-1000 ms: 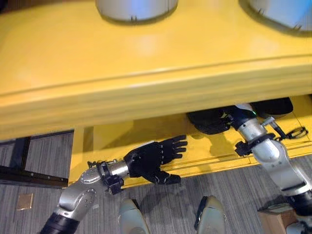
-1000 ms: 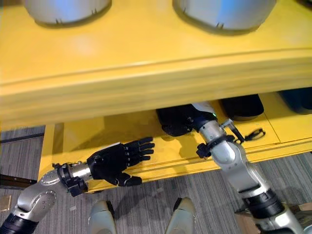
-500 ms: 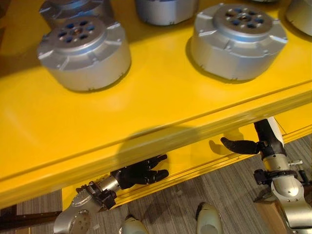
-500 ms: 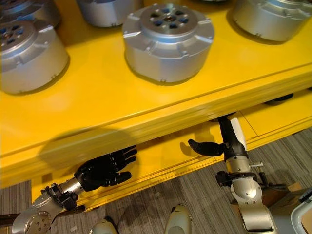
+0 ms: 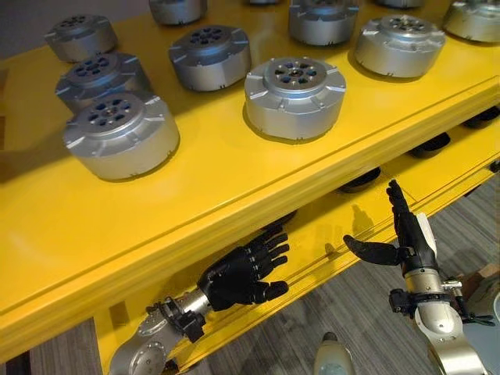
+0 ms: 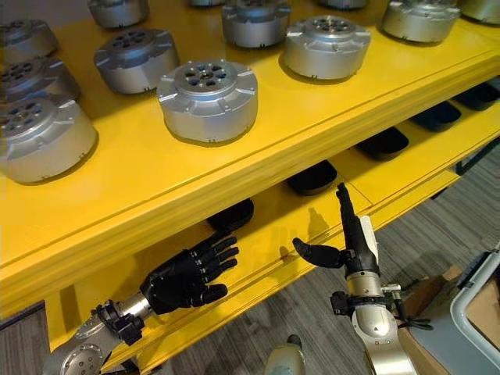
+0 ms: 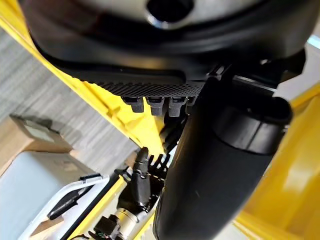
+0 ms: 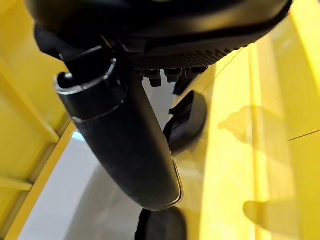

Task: Move parts from the plastic box to the shelf.

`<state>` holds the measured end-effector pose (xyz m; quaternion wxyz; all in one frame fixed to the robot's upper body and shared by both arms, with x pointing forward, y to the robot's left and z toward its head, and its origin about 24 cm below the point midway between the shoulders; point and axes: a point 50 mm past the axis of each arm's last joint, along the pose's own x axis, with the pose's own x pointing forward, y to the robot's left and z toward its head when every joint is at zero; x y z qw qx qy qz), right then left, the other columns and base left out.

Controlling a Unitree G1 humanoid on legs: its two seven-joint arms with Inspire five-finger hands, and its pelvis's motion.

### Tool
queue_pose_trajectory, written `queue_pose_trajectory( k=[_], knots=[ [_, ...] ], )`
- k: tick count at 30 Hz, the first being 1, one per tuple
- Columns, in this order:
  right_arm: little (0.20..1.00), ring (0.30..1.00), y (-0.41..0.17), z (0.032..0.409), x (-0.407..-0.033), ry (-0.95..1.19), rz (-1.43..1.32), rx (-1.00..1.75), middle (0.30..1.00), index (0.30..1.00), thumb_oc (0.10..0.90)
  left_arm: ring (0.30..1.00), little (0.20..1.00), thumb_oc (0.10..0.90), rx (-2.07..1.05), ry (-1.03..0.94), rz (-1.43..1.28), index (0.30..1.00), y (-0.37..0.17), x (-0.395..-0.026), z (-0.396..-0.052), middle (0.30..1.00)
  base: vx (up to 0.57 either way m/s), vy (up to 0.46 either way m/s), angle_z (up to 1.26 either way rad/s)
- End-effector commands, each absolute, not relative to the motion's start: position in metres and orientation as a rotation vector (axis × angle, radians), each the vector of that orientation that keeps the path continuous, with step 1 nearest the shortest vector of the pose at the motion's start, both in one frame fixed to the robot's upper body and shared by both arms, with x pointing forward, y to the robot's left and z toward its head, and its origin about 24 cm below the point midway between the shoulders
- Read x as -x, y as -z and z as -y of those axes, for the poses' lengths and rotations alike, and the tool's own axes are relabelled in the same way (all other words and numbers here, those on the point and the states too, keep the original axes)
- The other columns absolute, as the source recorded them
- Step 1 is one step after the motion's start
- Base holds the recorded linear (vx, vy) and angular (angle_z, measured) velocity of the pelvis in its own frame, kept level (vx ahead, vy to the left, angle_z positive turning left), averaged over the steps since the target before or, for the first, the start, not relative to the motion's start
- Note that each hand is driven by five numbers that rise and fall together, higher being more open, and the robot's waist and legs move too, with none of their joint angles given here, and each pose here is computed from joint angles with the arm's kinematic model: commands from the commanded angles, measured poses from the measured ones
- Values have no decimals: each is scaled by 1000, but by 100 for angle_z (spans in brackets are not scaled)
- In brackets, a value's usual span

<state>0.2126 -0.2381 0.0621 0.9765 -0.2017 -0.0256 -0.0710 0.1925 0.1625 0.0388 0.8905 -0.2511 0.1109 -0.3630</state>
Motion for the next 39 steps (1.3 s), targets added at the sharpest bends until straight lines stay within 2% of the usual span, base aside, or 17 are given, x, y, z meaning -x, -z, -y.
queue_pose_trajectory(
  k=[1, 12, 21, 39],
  knots=[
    [1000, 1000, -90, 233, -209, 141, 213, 325, 1000, 1000, 900, 1000, 1000, 900, 572, 737, -19, 1000, -67, -199, -169, 1000, -74, 9, -23],
    [1000, 1000, -67, 241, -210, 297, 86, 281, 1000, 1000, 900, 1000, 1000, 900, 586, 749, -27, 1000, -64, -197, -157, 1000, -67, -13, -14],
    [1000, 1000, -57, 241, -223, 302, 21, 285, 1000, 1000, 900, 1000, 1000, 900, 584, 755, -32, 1000, -71, -208, -142, 1000, -32, -6, -25],
    [1000, 1000, -50, 267, -206, 431, -62, 323, 1000, 1000, 900, 1000, 1000, 900, 575, 772, -75, 1000, -65, -208, -132, 1000, 1, -12, -18]
  ],
)
